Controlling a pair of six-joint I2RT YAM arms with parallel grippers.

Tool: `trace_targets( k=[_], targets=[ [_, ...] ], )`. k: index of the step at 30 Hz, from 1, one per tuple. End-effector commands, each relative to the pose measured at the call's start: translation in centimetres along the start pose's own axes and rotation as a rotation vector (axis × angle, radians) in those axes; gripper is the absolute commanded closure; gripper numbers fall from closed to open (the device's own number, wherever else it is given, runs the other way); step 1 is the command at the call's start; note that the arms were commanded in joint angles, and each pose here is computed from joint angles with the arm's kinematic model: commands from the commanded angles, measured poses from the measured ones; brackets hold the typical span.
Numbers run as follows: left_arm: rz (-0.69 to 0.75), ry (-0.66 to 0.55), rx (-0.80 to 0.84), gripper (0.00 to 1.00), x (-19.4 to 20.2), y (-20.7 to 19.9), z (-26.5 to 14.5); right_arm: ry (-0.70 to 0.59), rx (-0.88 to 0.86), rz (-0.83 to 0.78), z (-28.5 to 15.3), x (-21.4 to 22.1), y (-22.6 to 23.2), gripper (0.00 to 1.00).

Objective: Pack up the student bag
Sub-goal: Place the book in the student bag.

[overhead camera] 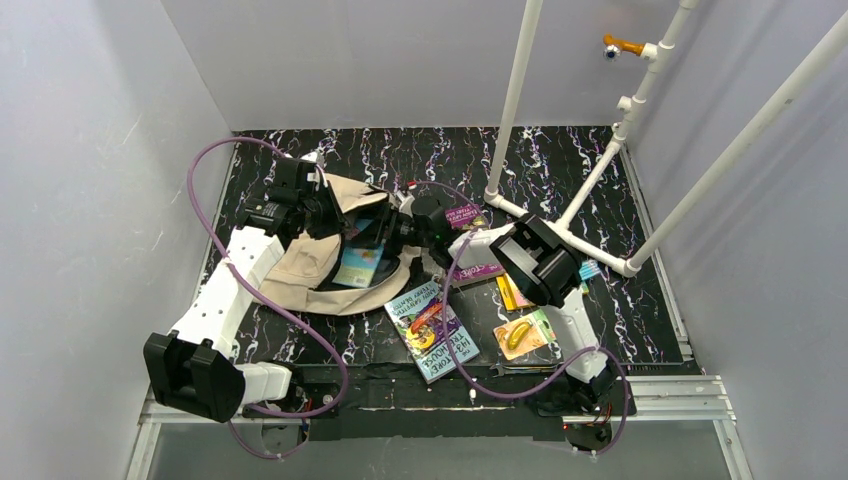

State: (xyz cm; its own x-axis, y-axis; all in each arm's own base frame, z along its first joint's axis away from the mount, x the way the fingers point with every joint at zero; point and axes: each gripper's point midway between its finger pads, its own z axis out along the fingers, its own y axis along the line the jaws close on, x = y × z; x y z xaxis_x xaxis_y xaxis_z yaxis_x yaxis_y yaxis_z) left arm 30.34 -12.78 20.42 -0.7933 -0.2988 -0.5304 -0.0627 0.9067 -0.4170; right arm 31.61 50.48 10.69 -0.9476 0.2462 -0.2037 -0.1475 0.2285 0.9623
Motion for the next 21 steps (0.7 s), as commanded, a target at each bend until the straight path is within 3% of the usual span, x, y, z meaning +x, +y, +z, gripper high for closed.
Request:
trace_targets(
  k=[1,3,5,11,16,17,20,21],
  targets=[
    [0.048,-0.060,-0.016,1.00,-0.3,0.6,-1.1,0.114,0.169,-0.107,-4.6,0.6,-3.2,0.39],
    [0.060,-0.056,-0.019,1.00,0.0,0.9,-1.2,0.143,0.191,-0.121,-5.7,1.3,-3.4,0.38],
    [0.064,-0.053,-0.016,1.00,0.3,1.0,-1.4,0.143,0.171,-0.151,-5.7,1.5,-2.7,0.44],
    [0.095,-0.040,-0.018,1.00,1.0,1.4,-1.6,0.123,0.081,-0.222,-0.5,0.2,-0.5,0.99],
    [0.172,-0.045,-0.073,1.00,0.6,2.5,-1.7,0.139,0.071,-0.226,2.1,-0.3,-0.6,0.99],
    [0.184,-0.053,-0.089,1.00,0.4,2.8,-1.8,0.147,0.097,-0.236,1.6,-0.2,-0.9,0.92],
    [0.213,-0.092,-0.141,1.00,-0.4,3.8,-1.8,0.190,0.169,-0.308,-1.8,0.6,-1.1,0.53],
    [0.222,-0.102,-0.155,1.00,-0.7,4.0,-1.7,0.220,0.219,-0.344,-3.4,1.0,-1.4,0.48]
  ],
)
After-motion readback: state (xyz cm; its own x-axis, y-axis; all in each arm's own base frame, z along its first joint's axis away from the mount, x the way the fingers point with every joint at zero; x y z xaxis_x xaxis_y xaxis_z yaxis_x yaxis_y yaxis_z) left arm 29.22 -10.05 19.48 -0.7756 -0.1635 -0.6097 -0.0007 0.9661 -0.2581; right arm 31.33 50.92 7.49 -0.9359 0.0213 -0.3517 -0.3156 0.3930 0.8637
